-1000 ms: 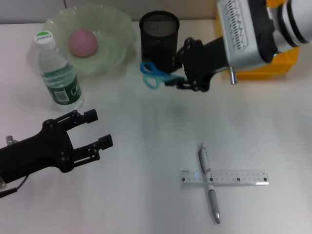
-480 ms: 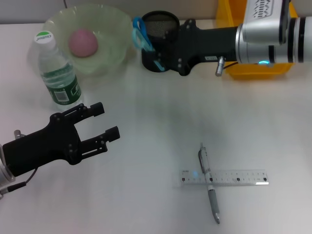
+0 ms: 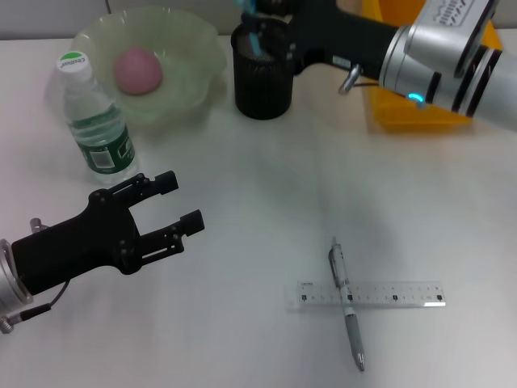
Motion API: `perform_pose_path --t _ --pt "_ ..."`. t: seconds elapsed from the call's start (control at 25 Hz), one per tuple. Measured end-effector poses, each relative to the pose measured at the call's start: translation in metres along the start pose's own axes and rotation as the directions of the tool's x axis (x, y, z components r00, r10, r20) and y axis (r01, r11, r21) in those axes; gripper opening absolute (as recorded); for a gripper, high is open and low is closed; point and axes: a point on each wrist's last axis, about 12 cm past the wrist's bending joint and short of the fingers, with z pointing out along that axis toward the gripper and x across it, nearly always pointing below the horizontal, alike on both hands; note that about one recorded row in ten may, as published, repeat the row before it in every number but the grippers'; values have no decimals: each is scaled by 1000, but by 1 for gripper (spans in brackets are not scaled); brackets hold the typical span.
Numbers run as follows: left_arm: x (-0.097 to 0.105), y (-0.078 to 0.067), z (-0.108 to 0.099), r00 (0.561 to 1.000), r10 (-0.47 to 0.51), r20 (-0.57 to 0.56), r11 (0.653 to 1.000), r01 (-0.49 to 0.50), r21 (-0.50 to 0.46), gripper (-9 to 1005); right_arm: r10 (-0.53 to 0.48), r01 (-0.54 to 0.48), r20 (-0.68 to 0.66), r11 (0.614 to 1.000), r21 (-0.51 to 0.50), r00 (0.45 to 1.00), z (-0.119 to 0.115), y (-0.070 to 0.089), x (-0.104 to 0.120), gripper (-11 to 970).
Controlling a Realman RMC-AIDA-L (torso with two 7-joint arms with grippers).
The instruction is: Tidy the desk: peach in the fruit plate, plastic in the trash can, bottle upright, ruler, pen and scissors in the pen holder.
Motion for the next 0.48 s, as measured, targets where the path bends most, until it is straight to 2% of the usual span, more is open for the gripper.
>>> perform_pose_path --t 0.04,0.28,0.44,0.48 --pt "0 0 0 1000 2 1 1000 -2 0 786 2 -2 0 1000 30 1000 2 -3 0 214" --pt "2 -1 1 1000 -7 5 1000 7 0 786 -25 26 -21 997 67 999 7 -8 -1 214" --pt "2 -2 1 1000 -9 7 1000 9 -1 786 -97 102 -56 991 85 994 14 -10 0 214" --pt "2 -2 1 1000 -11 8 1000 11 0 786 -149 156 -87 985 69 985 18 -9 0 214"
